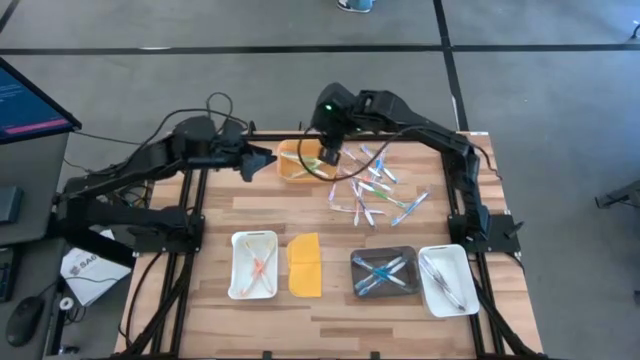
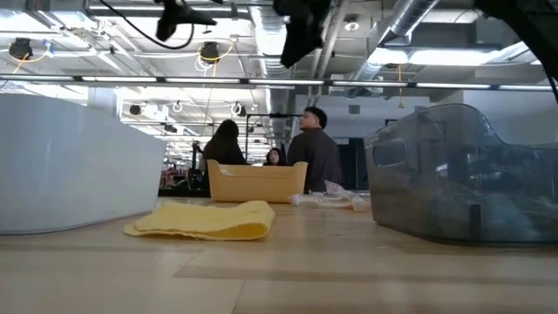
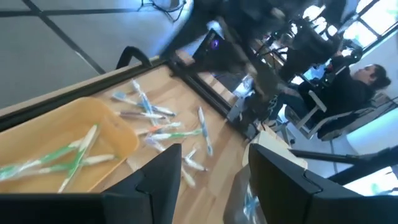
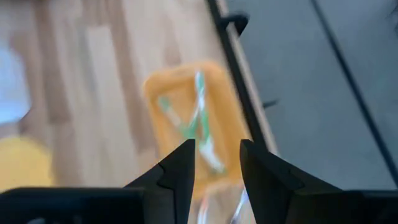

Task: Pick & Place Toothbrushes
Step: Put the green toothbrush into the yellow bin

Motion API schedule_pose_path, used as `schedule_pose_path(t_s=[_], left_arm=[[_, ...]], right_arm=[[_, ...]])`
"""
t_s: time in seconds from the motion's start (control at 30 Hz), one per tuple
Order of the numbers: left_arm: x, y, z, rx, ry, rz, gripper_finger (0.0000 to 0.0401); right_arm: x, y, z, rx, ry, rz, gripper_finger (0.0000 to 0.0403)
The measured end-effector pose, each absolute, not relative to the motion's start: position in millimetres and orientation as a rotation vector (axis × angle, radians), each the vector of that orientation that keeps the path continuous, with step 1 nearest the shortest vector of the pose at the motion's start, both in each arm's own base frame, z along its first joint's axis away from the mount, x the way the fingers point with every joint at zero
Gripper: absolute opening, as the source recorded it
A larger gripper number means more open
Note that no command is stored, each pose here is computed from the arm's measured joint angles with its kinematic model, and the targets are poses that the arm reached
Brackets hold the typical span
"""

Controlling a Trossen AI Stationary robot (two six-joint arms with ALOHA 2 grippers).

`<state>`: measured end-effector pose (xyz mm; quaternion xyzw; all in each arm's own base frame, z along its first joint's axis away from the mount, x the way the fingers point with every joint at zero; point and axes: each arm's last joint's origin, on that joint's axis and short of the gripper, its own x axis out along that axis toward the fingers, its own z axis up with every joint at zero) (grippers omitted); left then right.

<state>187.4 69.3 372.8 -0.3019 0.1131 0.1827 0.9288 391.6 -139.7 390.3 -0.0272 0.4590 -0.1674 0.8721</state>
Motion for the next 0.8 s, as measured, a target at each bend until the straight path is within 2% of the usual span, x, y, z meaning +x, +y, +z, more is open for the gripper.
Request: schedule_pose_path(t_s=[0.2, 0.5, 0.7, 0.8], left_arm=[[222, 80, 365, -0.616, 0.181, 0.337, 0.0181], [281, 87, 350, -0.657, 0.062, 0.168, 0.0181], [312, 85, 345, -0.697, -0.088, 0.026, 0.0181], [320, 81, 342, -0.689, -0.122, 0.014, 0.0181]], right_arm=[[363, -107, 408, 0.015, 1.057, -0.331, 0.0122], [322, -62, 440, 0.09, 1.07, -0.315, 0.0124], [287, -33, 474, 0.091, 0.936, -0.266, 0.0123], [266, -18, 492, 0.074, 0.843, -0.22, 0.0122]])
